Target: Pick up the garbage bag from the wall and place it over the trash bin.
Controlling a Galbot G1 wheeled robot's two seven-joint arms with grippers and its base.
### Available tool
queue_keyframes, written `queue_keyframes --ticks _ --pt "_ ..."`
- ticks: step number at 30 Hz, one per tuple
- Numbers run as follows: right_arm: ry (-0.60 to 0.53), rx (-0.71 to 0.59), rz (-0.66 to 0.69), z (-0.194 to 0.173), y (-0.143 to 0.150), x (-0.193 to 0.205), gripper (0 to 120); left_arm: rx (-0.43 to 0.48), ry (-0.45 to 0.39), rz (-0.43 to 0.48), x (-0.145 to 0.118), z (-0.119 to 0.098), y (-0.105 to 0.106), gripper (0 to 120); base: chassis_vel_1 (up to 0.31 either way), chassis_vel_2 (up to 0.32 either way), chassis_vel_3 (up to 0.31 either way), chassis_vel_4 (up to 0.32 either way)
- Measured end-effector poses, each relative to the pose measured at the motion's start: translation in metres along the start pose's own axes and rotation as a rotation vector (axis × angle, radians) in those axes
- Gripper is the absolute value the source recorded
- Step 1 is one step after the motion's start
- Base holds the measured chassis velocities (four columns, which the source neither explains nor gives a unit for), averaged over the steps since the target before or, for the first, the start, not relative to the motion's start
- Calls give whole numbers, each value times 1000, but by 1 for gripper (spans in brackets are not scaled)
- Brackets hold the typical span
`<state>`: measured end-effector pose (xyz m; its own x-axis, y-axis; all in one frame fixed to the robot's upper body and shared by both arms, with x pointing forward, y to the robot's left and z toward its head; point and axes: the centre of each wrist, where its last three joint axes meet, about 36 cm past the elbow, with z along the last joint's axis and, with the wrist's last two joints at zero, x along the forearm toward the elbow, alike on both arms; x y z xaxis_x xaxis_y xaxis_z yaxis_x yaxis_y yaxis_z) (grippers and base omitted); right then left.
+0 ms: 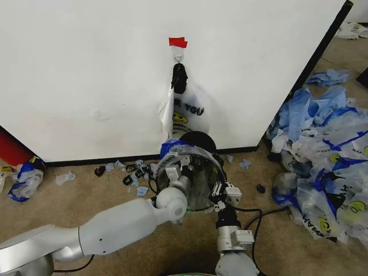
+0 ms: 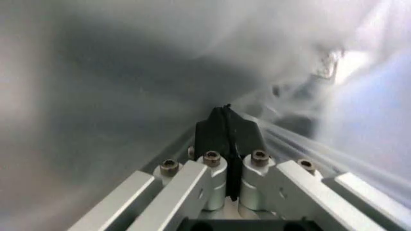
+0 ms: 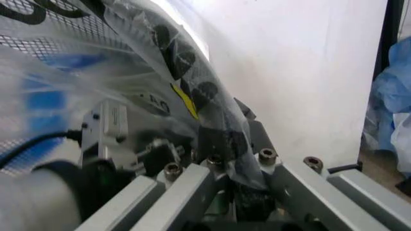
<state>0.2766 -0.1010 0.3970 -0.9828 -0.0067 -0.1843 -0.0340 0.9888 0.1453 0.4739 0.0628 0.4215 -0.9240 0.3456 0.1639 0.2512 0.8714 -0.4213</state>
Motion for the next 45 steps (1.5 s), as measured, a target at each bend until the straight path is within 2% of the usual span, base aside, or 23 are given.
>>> queue_keyframes --ticks 5,13,18,25,30,39,45 --pt "-3 -1 -3 0 1 1 0 0 -10 -30 -2 -2 1 0 0 0 0 0" --pt "-4 -4 -3 0 2 1 0 -4 8 -51 8 7 4 0 0 0 0 0" --pt "-12 -3 -4 -1 2 -2 0 -2 54 -34 23 22 -3 0 0 0 0 0" --pt "-10 -2 -2 0 1 -3 0 4 81 -12 27 34 -14 0 0 0 0 0" --pt "-8 0 0 1 0 -4 0 16 69 -8 23 29 -20 0 0 0 0 0" --pt "-5 -1 2 3 1 -4 0 54 24 -13 11 -1 -26 0 0 0 0 0" --pt "-4 -1 2 3 1 -4 0 55 25 -18 12 -1 -25 0 0 0 0 0"
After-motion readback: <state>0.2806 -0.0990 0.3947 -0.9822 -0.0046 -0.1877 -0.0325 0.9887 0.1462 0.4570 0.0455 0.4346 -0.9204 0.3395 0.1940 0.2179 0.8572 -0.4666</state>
